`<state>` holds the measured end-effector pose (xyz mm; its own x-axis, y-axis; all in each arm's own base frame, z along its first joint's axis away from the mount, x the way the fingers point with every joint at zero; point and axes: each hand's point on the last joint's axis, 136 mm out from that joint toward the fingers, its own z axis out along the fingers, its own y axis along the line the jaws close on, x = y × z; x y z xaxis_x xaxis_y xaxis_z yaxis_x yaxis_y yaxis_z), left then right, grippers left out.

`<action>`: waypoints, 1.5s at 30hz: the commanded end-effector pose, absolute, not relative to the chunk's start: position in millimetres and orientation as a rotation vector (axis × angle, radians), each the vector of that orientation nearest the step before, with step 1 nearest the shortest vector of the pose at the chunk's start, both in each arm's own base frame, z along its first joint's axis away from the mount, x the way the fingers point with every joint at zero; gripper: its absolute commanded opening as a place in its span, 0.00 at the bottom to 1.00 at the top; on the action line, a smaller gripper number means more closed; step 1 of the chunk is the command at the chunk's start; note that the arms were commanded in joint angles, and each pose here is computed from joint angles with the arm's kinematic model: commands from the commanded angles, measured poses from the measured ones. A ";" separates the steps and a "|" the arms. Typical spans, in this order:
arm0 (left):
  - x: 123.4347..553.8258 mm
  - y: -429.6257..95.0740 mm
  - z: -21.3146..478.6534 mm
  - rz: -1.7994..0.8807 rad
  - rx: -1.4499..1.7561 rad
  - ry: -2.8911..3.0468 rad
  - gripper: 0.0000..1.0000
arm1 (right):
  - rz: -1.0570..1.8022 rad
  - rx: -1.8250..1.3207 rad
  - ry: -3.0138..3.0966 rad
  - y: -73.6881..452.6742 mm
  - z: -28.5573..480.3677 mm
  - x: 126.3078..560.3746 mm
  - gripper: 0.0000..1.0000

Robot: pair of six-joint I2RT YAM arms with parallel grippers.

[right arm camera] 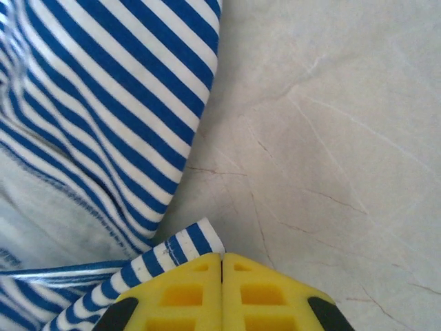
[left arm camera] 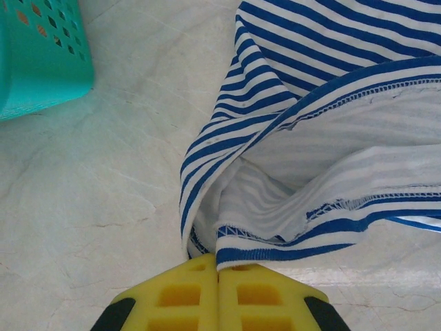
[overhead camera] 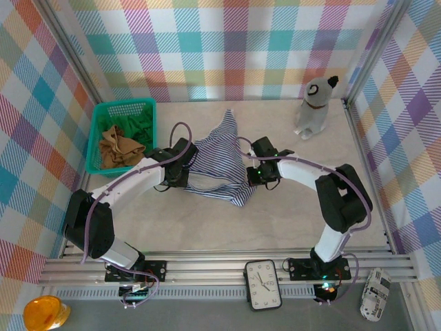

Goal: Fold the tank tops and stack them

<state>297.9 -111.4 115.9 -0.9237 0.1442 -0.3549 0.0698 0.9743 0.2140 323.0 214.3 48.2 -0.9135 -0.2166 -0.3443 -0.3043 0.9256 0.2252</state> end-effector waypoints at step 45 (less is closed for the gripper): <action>475.4 -83.6 504.1 0.471 0.056 1.799 0.00 | 0.308 -0.500 1.298 121.1 522.0 464.4 0.00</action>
